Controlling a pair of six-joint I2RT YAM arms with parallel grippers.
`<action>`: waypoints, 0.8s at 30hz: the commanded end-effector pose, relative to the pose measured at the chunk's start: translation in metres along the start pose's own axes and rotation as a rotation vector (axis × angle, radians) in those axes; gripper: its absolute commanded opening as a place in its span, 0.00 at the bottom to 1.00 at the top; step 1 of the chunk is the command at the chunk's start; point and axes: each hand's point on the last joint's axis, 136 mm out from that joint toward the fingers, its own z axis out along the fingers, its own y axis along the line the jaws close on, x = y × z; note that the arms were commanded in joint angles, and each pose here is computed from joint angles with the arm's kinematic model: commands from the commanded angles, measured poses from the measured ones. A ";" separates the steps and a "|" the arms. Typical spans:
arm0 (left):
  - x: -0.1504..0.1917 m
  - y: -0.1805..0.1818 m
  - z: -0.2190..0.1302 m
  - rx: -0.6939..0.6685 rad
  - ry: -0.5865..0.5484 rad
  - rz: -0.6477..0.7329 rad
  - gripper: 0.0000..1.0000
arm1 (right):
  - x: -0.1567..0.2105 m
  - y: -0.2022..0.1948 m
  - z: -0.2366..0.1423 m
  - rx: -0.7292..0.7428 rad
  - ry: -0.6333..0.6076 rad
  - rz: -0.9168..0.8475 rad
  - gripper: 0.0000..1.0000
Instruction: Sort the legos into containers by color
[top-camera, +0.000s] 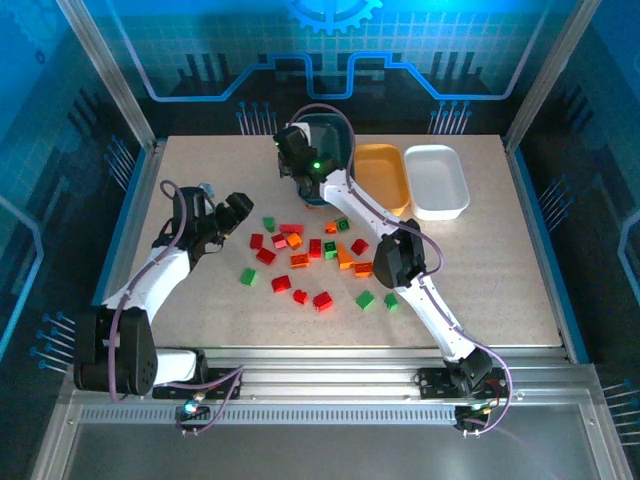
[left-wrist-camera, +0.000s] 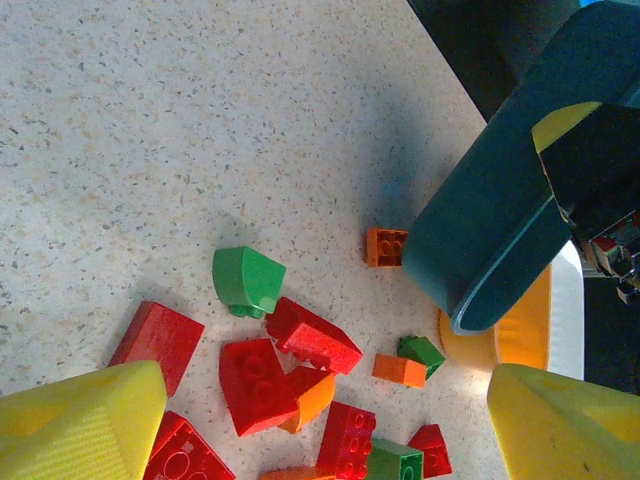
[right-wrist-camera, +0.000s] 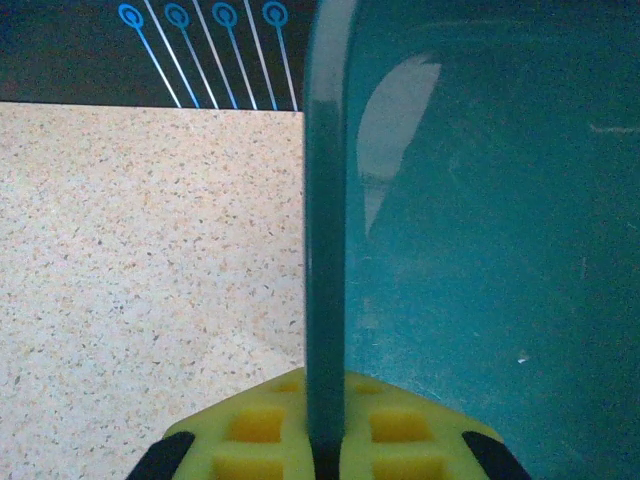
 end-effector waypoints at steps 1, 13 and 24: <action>-0.001 -0.005 0.001 0.017 0.019 -0.009 0.85 | 0.017 -0.004 0.008 0.019 0.046 0.021 0.00; 0.004 -0.004 0.008 0.020 0.059 -0.026 0.85 | 0.031 -0.007 0.011 -0.016 0.123 0.050 0.42; 0.009 -0.033 0.026 0.039 0.141 0.021 0.85 | 0.019 0.008 -0.004 -0.120 0.142 0.092 0.52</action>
